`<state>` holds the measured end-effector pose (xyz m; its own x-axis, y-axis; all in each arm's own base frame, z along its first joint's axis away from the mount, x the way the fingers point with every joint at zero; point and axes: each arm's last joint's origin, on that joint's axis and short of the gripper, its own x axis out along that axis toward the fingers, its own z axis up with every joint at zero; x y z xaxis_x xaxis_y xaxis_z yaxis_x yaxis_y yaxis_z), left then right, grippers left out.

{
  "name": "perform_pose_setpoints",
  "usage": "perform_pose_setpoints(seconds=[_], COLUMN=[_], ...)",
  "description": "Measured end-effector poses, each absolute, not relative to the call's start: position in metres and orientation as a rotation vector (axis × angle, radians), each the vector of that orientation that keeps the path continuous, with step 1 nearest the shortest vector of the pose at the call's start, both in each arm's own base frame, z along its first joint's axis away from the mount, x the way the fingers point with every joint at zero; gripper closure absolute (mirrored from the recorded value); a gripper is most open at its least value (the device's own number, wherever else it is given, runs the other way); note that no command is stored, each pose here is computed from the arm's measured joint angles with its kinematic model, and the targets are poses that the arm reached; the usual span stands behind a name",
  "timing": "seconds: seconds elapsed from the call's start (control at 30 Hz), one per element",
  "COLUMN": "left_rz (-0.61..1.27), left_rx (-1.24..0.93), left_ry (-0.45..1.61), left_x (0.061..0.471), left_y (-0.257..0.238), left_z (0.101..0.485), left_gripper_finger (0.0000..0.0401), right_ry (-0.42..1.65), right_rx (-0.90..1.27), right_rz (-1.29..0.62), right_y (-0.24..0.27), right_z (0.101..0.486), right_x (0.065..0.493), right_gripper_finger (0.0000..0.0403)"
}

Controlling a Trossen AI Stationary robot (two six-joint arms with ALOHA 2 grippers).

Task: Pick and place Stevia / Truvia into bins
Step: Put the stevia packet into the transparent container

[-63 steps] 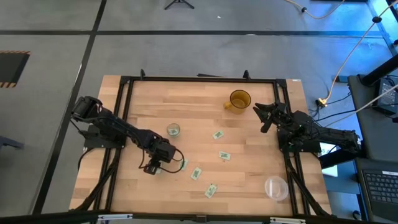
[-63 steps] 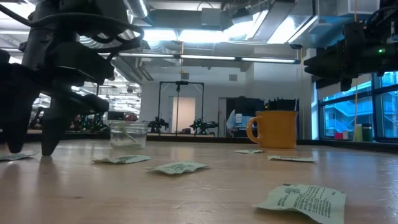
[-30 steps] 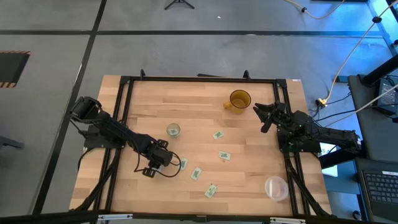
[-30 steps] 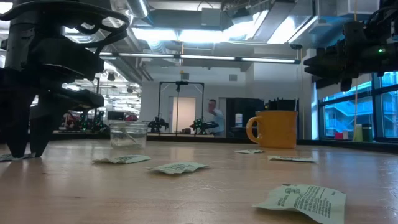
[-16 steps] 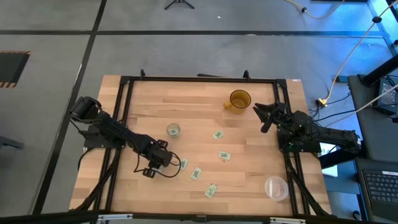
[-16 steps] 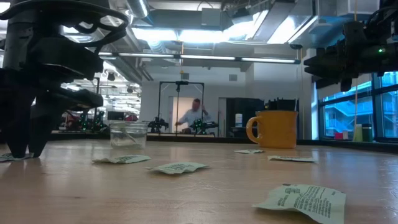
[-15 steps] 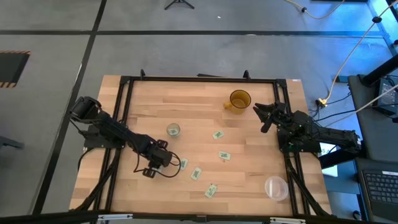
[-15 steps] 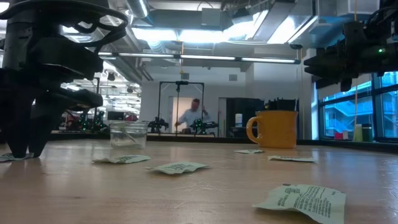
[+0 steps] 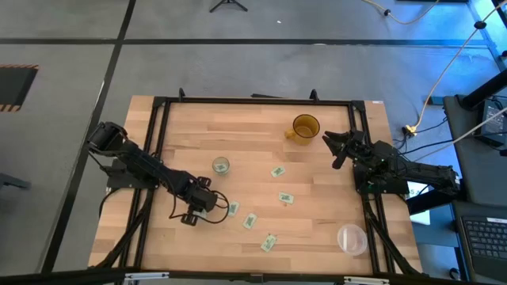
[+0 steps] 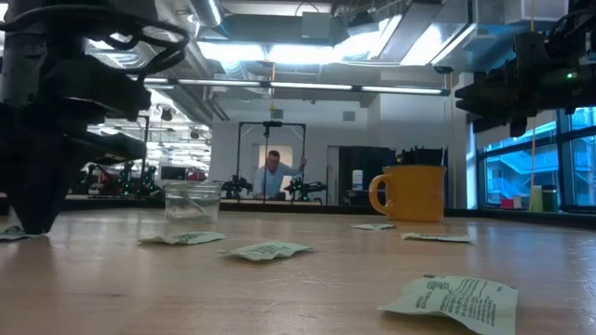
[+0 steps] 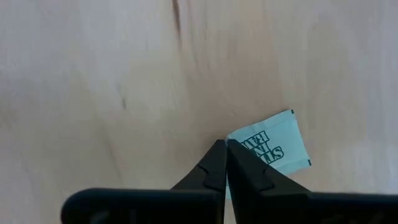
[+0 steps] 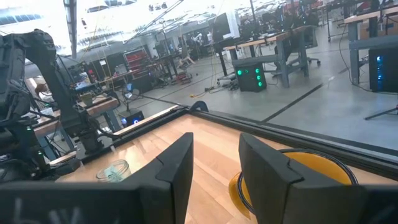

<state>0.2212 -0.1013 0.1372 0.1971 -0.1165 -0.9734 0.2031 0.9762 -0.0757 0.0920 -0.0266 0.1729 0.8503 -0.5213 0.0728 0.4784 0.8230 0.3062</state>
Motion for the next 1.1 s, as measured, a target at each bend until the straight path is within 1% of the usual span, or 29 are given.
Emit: perform_pose_setpoints(seconds=[0.07,0.23,0.3,0.5,0.57,0.67,0.83,0.9,1.1], left_rz=[-0.193,-0.115,-0.054,0.279,0.364,0.483,0.627,0.646,0.602], left_rx=[0.071,0.101,0.139,0.332,0.421,0.514,0.542,0.537,0.586], left_ry=[1.369,1.317,1.246,1.004,0.96,0.944,1.004,1.023,1.115], left_x=[0.218,0.215,0.216,0.223,0.226,0.233,0.245,0.249,0.262], left_y=[-0.099,-0.094,-0.092,-0.076,-0.07,-0.058,-0.038,-0.034,-0.035], left_z=[0.143,0.179,0.196,0.235,0.242,0.241,0.224,0.218,0.194], left_gripper_finger=[0.0399,0.0399,0.0399,0.0399,0.0399,0.0399,0.0399,0.0399,0.0399], right_ry=[-0.156,-0.156,-0.156,-0.156,-0.156,-0.156,-0.157,-0.157,-0.157], right_rx=[0.284,0.283,0.284,0.285,0.286,0.285,0.287,0.288,0.287], right_rz=[-0.534,-0.534,-0.534,-0.534,-0.534,-0.533,-0.534,-0.533,-0.533], right_y=[-0.027,-0.027,-0.027,-0.027,-0.027,-0.027,-0.027,-0.027,-0.027], right_z=[0.173,0.173,0.173,0.173,0.173,0.173,0.173,0.173,0.173], right_x=[0.092,0.092,0.092,0.092,0.092,0.092,0.092,0.092,0.092], right_gripper_finger=[0.0269,0.0269,0.0269,0.0269,0.0269,0.0269,0.0269,0.0269,0.0269])
